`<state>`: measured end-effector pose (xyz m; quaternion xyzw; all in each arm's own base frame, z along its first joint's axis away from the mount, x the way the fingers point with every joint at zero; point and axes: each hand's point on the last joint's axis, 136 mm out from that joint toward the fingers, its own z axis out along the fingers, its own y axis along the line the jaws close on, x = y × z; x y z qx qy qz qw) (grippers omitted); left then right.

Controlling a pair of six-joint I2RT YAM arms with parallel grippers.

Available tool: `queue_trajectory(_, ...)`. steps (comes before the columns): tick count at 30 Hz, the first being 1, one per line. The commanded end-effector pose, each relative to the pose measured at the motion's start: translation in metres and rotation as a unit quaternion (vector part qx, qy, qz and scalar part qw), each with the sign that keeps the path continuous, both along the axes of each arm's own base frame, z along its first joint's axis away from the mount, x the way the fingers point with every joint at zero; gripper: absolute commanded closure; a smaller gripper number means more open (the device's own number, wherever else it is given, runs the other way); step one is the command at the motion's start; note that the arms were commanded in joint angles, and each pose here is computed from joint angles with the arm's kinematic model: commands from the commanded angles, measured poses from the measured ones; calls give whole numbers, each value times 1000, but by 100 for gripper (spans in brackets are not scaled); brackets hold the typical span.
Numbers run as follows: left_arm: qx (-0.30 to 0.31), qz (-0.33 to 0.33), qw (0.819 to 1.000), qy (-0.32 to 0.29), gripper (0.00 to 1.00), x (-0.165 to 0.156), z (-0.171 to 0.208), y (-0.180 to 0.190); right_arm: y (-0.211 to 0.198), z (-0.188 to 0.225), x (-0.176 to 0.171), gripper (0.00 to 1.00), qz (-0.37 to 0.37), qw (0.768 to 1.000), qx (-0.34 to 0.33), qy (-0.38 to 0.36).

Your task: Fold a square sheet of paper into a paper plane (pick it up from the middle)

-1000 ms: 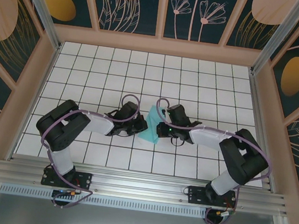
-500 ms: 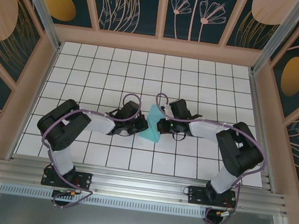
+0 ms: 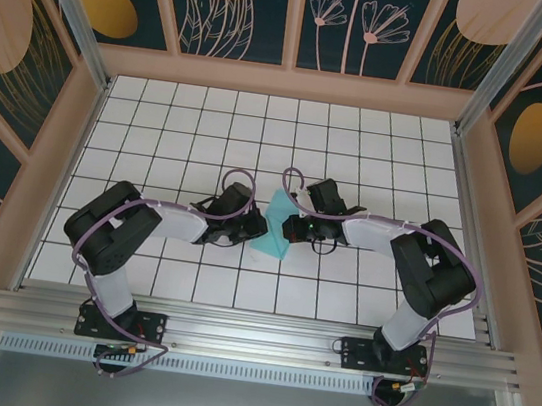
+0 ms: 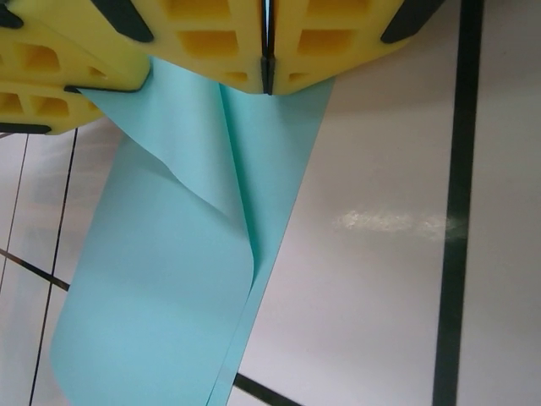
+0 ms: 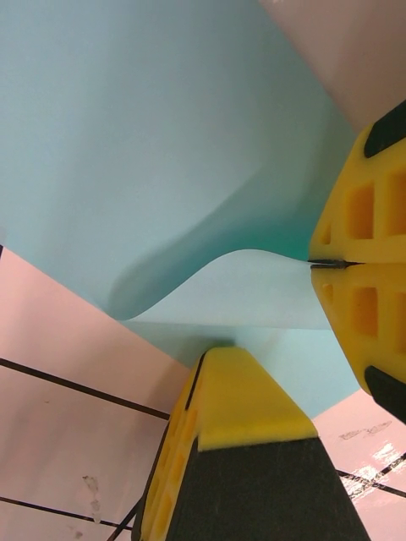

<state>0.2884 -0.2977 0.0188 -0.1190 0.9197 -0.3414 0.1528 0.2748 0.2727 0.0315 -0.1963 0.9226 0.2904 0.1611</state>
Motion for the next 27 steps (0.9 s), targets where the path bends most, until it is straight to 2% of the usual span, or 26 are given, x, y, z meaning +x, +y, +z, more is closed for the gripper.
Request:
queue_trajectory(1, 5, -4, 1000, -15, 86, -5, 14, 7, 0, -3, 6, 100, -2, 1000, -3, 1)
queue_trajectory(5, -16, -25, 999, -18, 85, -15, 22, 3, 2, -2, 6, 100, 1, 1000, 1, 2)
queue_trajectory(10, -21, -46, 999, 3, 89, -27, 11, -4, 3, -3, 6, 100, 2, 1000, 4, 5)
queue_trajectory(18, 12, -53, 998, 34, 92, -39, -21, 2, 2, -3, 8, 100, 4, 1000, -4, 0)
queue_trajectory(27, 29, -46, 998, 39, 93, -41, -30, 9, -5, -8, 10, 100, -3, 1000, -24, -2)
